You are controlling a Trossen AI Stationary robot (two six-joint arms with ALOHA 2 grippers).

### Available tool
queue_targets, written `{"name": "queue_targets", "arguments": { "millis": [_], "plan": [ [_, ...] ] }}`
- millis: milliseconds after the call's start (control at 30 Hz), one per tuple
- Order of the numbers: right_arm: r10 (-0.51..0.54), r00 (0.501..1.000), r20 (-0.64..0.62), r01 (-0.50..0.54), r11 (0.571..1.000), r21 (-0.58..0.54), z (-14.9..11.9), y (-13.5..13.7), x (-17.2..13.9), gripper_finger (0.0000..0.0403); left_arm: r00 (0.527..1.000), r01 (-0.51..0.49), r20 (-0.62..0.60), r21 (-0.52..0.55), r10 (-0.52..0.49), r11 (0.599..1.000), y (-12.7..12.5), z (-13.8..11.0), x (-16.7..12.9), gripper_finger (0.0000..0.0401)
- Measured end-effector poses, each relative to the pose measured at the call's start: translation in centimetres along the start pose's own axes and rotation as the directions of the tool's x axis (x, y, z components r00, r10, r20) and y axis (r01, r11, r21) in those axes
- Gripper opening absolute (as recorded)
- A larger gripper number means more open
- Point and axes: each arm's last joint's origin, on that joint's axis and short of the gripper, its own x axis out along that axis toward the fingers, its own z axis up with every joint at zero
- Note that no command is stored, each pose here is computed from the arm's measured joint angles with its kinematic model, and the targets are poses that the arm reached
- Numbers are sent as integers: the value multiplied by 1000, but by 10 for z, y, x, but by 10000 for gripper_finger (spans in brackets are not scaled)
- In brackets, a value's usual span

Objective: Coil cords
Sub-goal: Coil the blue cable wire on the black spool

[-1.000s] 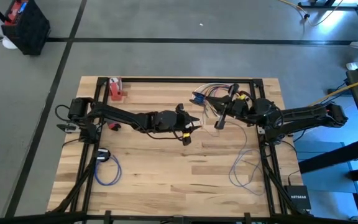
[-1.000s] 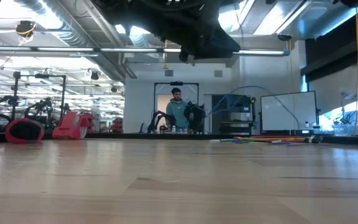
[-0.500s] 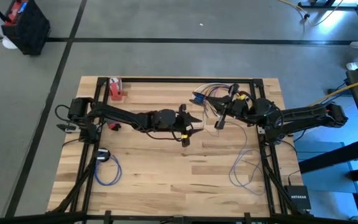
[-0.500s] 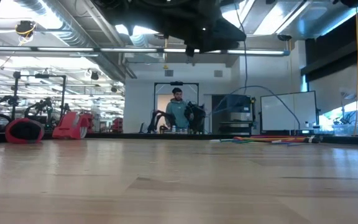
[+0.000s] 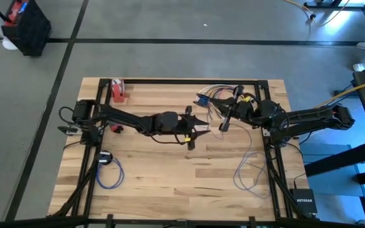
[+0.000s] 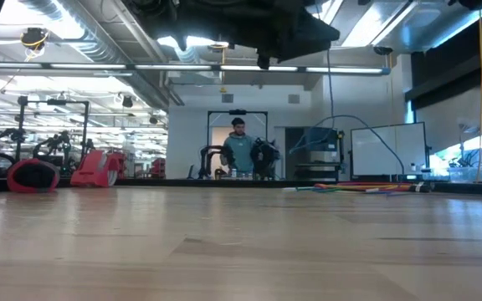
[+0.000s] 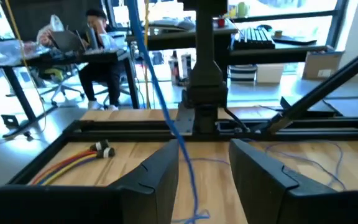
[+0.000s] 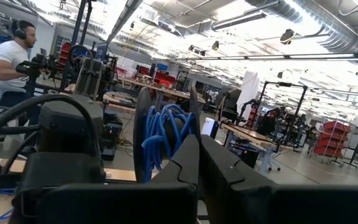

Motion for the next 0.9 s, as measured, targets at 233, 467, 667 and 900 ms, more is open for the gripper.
{"name": "queue_targets", "arguments": {
  "millis": [233, 467, 667, 900],
  "plan": [
    [1, 1000, -1, -1, 1000, 0, 0, 0, 0, 7, 1000, -10, 5, -2, 10, 1000, 3, 0, 1, 95],
    [27, 1000, 5, -27, 1000, 0, 0, 1, 0, 7, 994, -76, -73, 48, 79, 996, 6, -6, 0, 7],
    [50, 998, -48, -50, 999, -13, -4, 2, -2, 7, 937, -250, -215, 134, 274, 959, 9, 9, -23, 6],
    [159, 978, -132, -164, 986, -30, -14, 8, -3, 7, 857, -345, -333, 199, 394, 917, 8, 28, -58, 4]
  ]
}}
